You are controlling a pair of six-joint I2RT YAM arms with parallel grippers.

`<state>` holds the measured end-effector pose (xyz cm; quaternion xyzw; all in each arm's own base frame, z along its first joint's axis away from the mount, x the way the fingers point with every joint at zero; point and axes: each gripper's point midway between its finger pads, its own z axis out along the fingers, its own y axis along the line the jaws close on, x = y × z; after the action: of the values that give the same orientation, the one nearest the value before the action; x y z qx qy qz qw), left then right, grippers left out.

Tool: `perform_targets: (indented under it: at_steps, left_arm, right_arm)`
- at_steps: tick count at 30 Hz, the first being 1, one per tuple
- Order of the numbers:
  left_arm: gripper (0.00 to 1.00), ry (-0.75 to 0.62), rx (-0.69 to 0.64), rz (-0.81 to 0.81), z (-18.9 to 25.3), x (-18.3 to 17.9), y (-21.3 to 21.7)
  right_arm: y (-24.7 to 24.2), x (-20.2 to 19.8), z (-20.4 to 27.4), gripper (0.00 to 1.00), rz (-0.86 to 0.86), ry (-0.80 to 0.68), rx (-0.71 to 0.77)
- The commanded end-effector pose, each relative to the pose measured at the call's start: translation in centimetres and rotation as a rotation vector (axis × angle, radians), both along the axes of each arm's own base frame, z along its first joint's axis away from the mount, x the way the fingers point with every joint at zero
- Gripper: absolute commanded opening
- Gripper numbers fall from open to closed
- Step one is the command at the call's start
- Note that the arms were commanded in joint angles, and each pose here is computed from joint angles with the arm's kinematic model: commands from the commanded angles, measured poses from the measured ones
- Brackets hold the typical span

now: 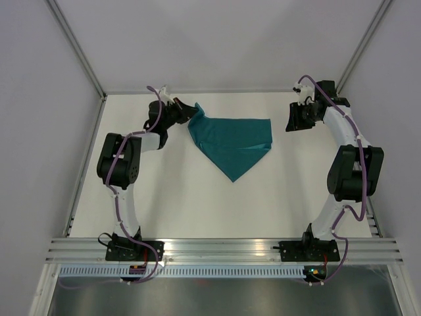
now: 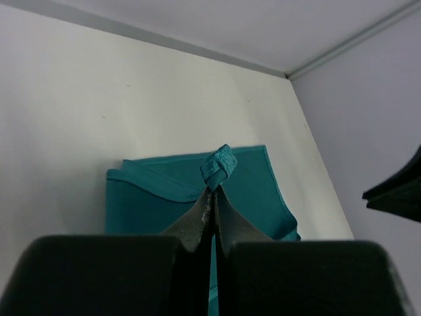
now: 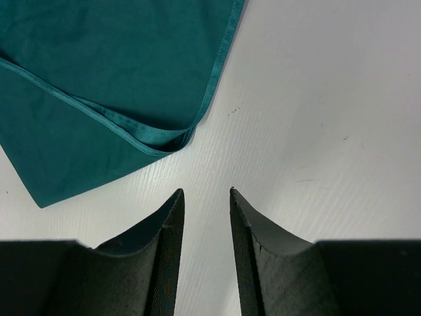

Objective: Fold the napkin, place the utensils inside, and roll it up
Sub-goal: Fold the napkin

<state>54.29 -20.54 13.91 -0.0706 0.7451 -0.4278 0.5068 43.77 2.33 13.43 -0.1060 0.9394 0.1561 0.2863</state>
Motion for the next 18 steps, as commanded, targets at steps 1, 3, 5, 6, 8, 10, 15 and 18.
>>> perform_targets:
  at_steps: [1, 3, 5, 6, 8, 10, 15, 18]
  left_arm:
    - [0.02, -0.207, 0.026, -0.206, 4.9, -2.6, -3.3]
    - [0.02, -0.219, 0.025, -0.265, 4.8, -3.6, -4.4]
    - [0.02, -0.231, 0.020, -0.340, 4.8, -5.0, -5.5]
    - [0.02, -0.230, 0.020, -0.365, 4.5, -5.5, -5.9]
    - [0.02, -0.244, 0.029, -0.438, 4.4, -7.0, -7.0]
    - [0.02, -0.252, 0.043, -0.505, 4.0, -8.4, -7.9]
    - [0.02, -0.234, 0.055, -0.638, 2.4, -11.2, -9.9]
    - [0.02, -0.225, 0.066, -0.684, 1.6, -12.3, -10.7]
  right_arm:
    - [-0.1, -0.2, 2.4, 0.40, 0.010, -0.071, -0.017]
    - [0.0, -0.3, 2.5, 0.40, 0.014, -0.074, -0.019]
    - [0.0, -0.5, 2.6, 0.40, 0.014, -0.075, -0.019]
    - [-0.1, -0.6, 2.7, 0.40, 0.012, -0.075, -0.019]
    - [0.0, -0.7, 2.9, 0.40, 0.015, -0.079, -0.020]
    - [0.0, -0.8, 2.9, 0.40, 0.015, -0.079, -0.018]
    - [0.2, -1.1, 2.9, 0.40, 0.018, -0.076, -0.020]
    - [0.2, -1.3, 3.0, 0.40, 0.020, -0.075, -0.024]
